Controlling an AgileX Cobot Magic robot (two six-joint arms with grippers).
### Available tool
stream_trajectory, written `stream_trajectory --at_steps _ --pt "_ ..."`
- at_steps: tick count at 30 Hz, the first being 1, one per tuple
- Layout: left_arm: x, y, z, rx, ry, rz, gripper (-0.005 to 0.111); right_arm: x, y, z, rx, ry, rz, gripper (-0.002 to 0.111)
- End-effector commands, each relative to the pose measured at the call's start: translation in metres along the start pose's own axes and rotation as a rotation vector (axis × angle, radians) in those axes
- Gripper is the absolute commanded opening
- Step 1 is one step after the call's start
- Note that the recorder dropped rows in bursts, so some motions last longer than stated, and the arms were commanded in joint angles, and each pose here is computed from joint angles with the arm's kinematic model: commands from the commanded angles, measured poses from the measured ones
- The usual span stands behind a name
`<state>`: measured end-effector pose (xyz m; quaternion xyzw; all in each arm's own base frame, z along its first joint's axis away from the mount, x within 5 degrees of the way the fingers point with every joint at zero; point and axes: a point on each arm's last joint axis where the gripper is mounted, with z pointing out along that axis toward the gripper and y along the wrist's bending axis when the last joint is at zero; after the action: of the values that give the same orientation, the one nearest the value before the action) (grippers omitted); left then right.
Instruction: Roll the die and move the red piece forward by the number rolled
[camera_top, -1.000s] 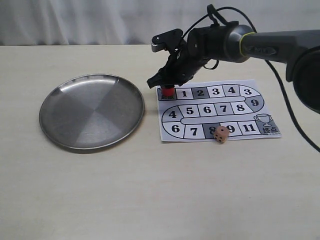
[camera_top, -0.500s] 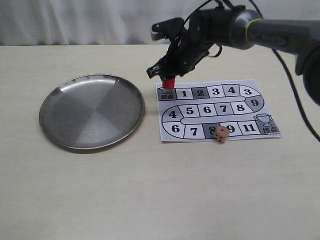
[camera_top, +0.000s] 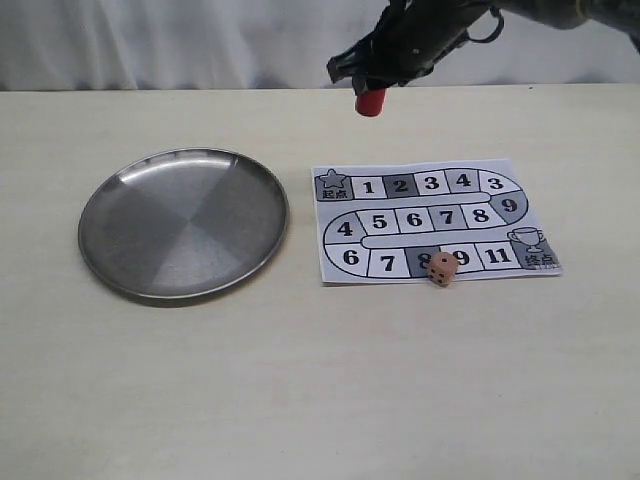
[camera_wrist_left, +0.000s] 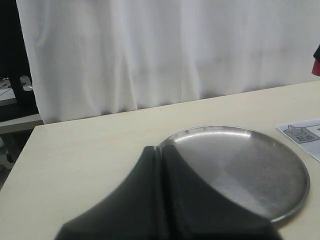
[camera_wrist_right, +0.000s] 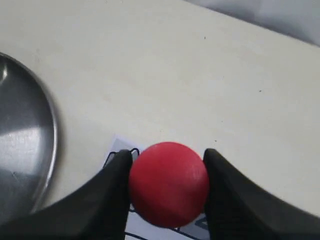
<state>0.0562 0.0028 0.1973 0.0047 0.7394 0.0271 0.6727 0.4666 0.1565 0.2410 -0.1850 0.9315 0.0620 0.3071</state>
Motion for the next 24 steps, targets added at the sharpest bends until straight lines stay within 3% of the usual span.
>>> stream_trajectory --at_steps 1,10,22,24 --pt "0.0 -0.001 0.0 0.009 -0.01 0.0 0.0 0.016 -0.003 0.034 -0.001 0.082 0.009 0.004" --pt "0.0 -0.001 0.0 0.009 -0.01 0.0 0.0 0.063 -0.008 0.104 0.035 0.274 0.03 0.004" --pt "0.0 -0.001 0.0 0.009 -0.01 0.0 0.0 0.071 -0.005 0.107 0.039 0.337 0.017 0.005" --pt "0.0 -0.001 0.0 0.009 -0.01 0.0 0.0 0.071 -0.005 0.107 0.034 0.335 0.022 0.011"
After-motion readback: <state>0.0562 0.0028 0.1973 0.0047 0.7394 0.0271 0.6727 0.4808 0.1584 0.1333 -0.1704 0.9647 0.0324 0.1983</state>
